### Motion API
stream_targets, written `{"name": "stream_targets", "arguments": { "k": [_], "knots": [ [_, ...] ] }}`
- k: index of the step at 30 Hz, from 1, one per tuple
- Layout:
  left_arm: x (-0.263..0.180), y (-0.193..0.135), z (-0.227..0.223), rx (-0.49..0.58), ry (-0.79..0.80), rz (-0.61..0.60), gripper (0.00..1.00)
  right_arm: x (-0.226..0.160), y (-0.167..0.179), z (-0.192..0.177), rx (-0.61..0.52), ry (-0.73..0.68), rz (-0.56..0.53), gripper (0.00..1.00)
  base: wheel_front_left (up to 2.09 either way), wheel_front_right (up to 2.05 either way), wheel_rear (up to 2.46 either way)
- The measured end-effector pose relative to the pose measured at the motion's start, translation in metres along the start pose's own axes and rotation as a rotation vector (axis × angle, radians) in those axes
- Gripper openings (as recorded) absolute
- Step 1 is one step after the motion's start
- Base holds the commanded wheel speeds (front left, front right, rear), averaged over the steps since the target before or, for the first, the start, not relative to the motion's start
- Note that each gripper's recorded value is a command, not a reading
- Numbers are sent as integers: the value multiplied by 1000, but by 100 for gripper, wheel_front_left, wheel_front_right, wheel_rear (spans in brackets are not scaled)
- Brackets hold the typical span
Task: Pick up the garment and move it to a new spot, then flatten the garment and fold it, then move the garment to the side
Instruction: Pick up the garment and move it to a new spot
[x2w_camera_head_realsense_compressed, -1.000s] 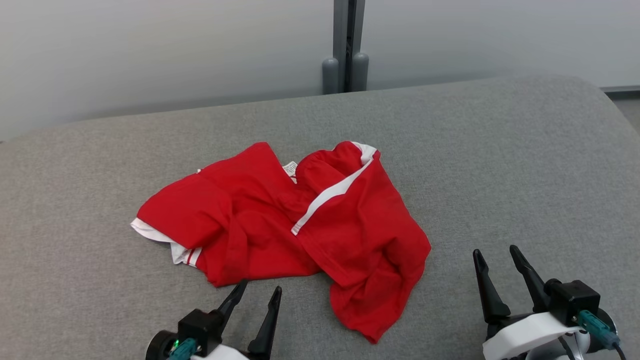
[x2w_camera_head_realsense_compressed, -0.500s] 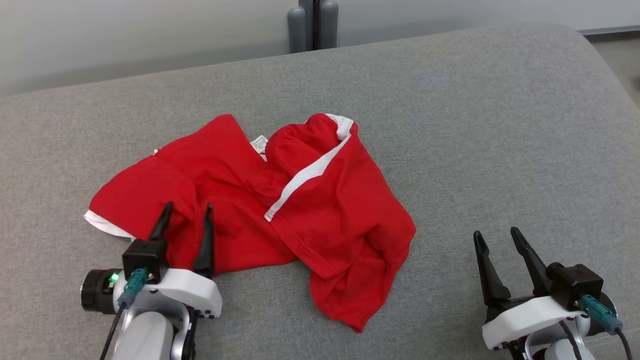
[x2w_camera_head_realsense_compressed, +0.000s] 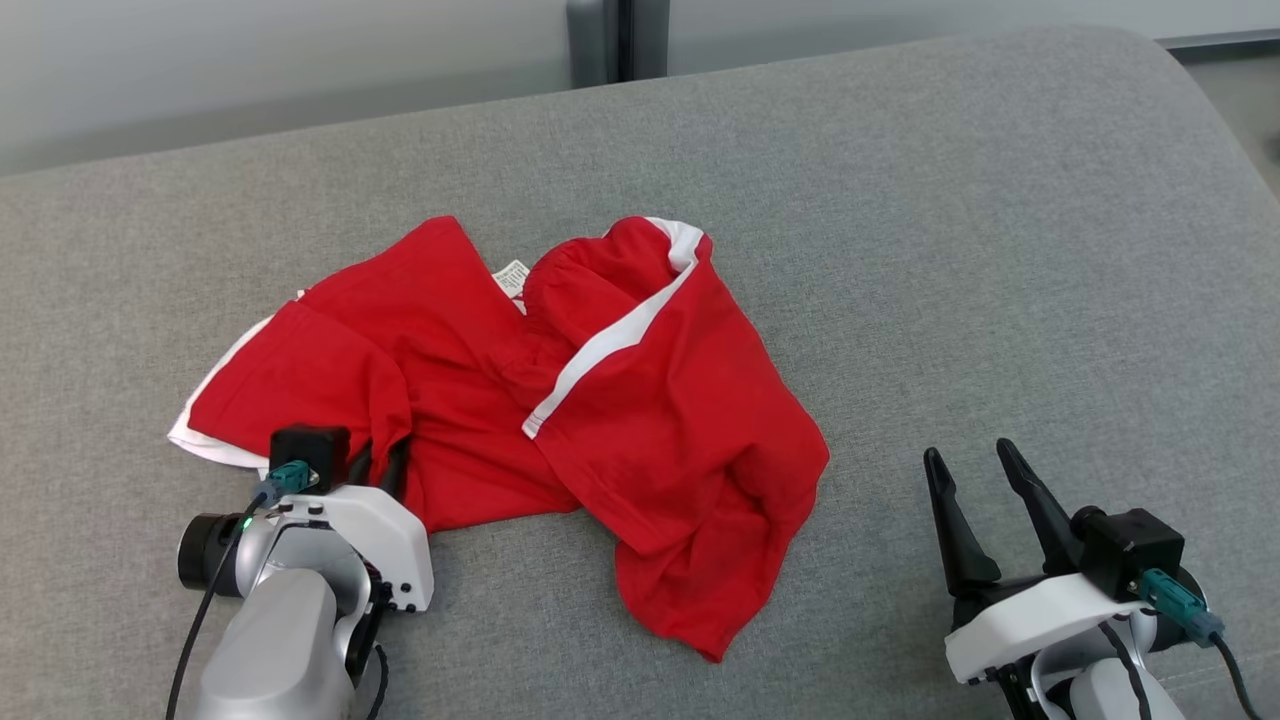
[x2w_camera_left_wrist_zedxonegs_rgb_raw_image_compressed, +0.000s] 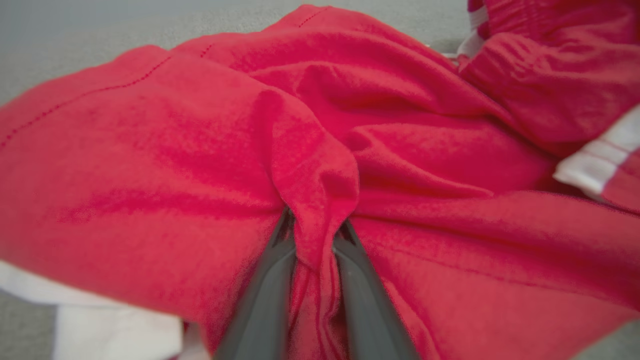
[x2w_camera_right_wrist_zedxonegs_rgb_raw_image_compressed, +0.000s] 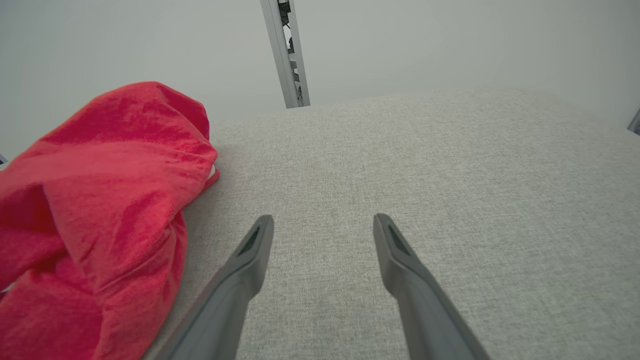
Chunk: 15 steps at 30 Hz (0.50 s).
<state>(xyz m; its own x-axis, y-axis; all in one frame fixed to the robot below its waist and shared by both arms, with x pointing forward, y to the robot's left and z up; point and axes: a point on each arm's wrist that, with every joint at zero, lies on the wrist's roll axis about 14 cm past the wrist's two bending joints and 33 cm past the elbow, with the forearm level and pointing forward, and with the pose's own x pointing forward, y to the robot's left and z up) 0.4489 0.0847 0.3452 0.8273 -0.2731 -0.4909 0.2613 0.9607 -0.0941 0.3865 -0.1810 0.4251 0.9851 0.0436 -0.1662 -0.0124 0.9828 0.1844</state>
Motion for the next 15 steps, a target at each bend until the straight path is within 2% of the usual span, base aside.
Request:
{"name": "stream_targets", "arguments": {
  "k": [4,8,13,15],
  "knots": [
    [0,-2,4,15,28,-24,0,-3,0,2,12,-6,-3,100,0,0,0],
    [-5,4,28,45,-40,-18,0,-10,-1,4,20,-14,-10,100,0,0,0],
    [-15,38,121,101,-280,49,0,-16,4,10,31,-36,3,100,0,0,0],
    [-20,44,139,113,-325,63,0,-17,6,11,33,-41,7,100,0,0,0]
  ]
}}
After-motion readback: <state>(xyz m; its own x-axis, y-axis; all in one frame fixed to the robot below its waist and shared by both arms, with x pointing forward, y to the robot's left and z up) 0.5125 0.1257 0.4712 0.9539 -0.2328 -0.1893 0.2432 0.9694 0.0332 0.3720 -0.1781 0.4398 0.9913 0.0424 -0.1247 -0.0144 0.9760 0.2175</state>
